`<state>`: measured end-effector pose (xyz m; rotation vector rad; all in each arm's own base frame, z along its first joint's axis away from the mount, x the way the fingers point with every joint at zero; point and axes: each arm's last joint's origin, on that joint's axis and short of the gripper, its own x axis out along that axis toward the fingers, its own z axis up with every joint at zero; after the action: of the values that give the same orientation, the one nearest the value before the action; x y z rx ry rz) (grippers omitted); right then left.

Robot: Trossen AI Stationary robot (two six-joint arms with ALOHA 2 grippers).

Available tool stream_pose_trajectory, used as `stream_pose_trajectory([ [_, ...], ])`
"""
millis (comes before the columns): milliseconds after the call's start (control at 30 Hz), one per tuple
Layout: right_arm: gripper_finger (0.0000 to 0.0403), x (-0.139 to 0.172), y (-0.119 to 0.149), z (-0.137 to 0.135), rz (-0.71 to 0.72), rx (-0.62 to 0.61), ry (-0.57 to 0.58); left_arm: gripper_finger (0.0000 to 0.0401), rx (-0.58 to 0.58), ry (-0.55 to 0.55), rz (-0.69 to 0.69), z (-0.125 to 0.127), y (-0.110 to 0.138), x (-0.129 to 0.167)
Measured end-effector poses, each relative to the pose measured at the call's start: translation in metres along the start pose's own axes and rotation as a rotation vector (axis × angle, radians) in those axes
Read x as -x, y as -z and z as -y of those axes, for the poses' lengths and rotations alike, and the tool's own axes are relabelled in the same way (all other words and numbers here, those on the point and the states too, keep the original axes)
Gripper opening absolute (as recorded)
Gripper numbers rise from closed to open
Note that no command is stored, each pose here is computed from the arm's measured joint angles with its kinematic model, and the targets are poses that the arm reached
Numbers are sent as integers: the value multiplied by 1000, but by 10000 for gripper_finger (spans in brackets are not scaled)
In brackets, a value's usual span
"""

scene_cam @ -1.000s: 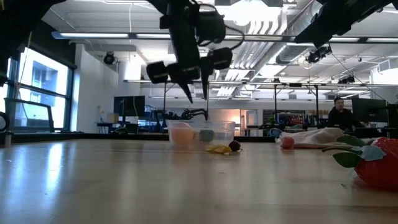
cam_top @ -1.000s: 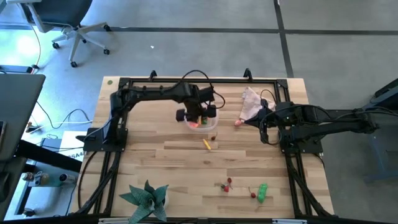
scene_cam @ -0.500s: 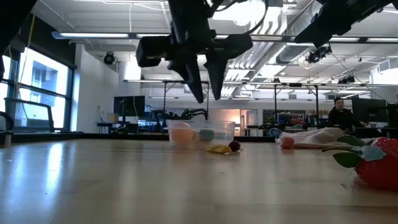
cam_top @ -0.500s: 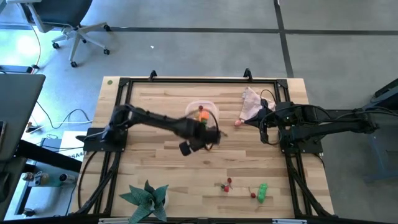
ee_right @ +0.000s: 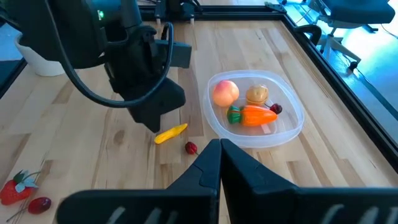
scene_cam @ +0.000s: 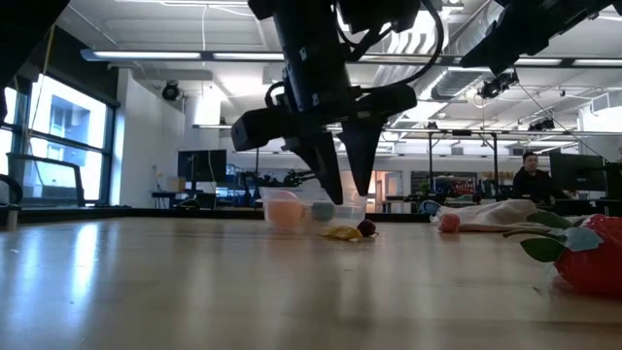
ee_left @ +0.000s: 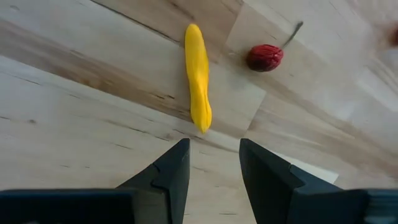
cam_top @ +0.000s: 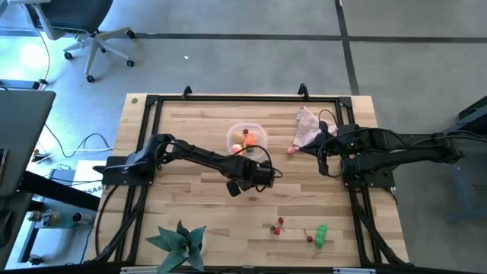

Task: Pick and placing Produce into tupperware
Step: Put the yellow corn into the transparent bin

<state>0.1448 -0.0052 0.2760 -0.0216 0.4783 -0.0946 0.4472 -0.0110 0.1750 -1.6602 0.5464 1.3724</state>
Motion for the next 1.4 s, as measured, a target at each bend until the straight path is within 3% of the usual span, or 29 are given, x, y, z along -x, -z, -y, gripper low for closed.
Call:
stream_pose_trajectory([
  [133,0,0,0,0,0,0,0,135,15,-27,-30,3,-5,-1],
  [567,0,0,0,0,0,0,0,222,58,-116,-102,15,-31,-15],
  [1400,0,0,0,0,0,0,0,222,72,-186,-76,10,-35,-34],
])
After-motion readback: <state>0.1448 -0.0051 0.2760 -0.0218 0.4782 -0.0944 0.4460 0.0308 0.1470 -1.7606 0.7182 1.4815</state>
